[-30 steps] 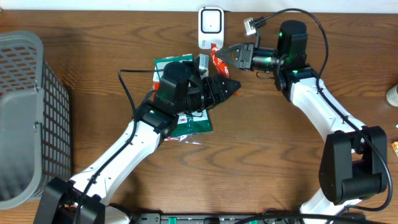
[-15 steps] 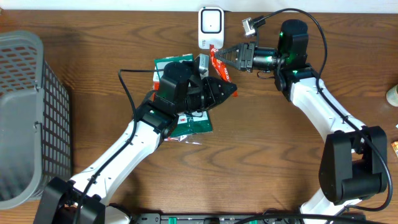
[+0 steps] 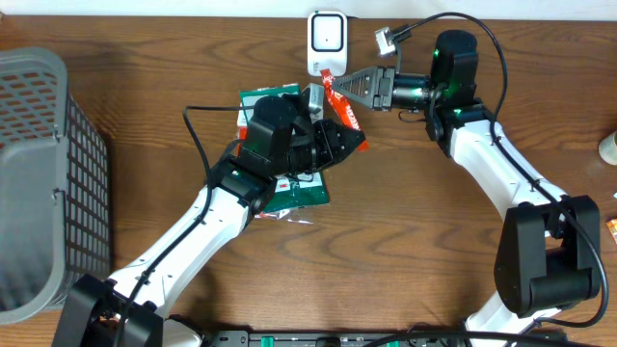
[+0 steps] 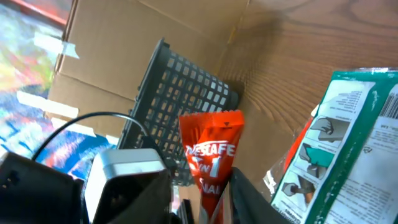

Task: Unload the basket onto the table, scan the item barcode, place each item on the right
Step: 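Open the right gripper and retract it rightward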

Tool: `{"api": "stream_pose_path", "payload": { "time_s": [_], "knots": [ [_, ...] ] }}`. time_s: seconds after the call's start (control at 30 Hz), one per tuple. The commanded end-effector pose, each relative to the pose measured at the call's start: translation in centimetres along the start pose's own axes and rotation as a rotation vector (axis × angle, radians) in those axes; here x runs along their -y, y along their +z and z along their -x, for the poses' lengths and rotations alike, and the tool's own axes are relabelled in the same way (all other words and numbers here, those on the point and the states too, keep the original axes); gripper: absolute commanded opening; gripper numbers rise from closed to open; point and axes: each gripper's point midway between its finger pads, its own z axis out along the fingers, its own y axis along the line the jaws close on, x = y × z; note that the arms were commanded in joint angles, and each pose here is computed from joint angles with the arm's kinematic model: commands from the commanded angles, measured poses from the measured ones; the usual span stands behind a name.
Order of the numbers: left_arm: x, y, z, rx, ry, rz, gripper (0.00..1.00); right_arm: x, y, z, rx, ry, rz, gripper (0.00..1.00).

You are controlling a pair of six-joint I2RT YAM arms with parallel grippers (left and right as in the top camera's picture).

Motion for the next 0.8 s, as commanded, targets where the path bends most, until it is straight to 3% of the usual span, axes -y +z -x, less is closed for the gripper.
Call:
{"api": "stream_pose_path", "payload": {
  "time_s": [0.0,0.27,0.43,0.63,0.77],
  "knots": [
    [-0.8,0.2,-0.1,-0.005,0.071,0.032,0.07,0.1,-0.4,0.5,0.011,-0.102,-0.002,0.41],
    [-3.0,0.0,-1.4,-0.06,0.203,0.116,0.07,3.0,-3.8,3.1,0.124,-0.14,-0.125,0.54],
    [-5.3,-0.7,-0.5,-0.034,0.292,0.229,0.07,9.7,-8.4,3.6,0.214,-0.063,-0.431,0.56],
    [-8.3,-2.9,2.9,0.045,0.453,0.481,0.07,16.6,-14.1,-0.1,0.142,0.006,-0.844,0.59],
    [-5.6,-2.8,4.3,0.054,0.527,0.448,0.07,18.6,-16.6,-1.6,0.085,0.002,-1.034,0.59]
  ]
}}
